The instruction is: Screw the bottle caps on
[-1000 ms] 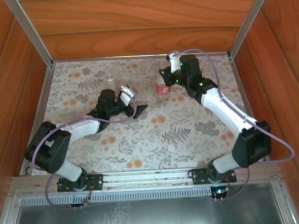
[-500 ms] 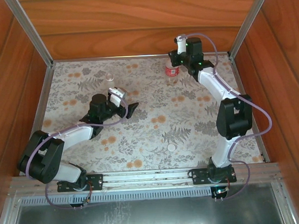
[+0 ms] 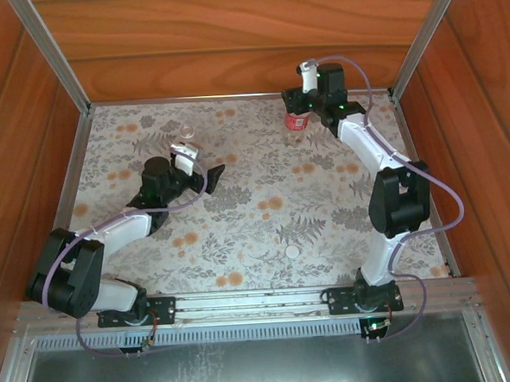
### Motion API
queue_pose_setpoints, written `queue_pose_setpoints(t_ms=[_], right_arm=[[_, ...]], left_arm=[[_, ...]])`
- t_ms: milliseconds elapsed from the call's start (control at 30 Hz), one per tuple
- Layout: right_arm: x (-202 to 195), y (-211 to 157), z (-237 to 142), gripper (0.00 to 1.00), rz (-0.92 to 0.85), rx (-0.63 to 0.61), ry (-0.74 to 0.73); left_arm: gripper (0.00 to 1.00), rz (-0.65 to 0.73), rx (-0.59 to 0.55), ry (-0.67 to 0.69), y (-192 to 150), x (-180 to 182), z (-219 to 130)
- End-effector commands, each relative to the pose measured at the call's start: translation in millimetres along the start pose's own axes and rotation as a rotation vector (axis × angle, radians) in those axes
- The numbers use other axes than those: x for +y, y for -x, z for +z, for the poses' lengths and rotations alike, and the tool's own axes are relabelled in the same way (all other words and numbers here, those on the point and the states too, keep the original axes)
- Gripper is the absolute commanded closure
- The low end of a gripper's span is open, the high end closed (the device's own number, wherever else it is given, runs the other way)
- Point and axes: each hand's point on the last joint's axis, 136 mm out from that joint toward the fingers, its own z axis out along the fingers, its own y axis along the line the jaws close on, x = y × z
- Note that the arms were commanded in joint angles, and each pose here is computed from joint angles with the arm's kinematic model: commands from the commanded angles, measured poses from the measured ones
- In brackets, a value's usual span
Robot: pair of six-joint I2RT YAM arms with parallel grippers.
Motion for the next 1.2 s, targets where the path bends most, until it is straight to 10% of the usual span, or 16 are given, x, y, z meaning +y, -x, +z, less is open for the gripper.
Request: queue_pose_setpoints(t_ms=[0,400,1167], right_arm=[[-6.5,38.3,-29.4,0.16,-0.059,-0.075,-0.036],[37.0,46.4,-87.0,0.10,-0.169,-0.137,0.066],[64.5,25.0,-102.6,0.10,-0.149,-0.126,0.133]], left_arm=[[0.00,-0.009,-0.050,0.050,16.0,16.9,-6.8],[0.00,0.000,-0.035,0.235,-0.9,72.6,-37.6],[0.00,0.002,0.008,0.247,-28.5,106.1,23.9]])
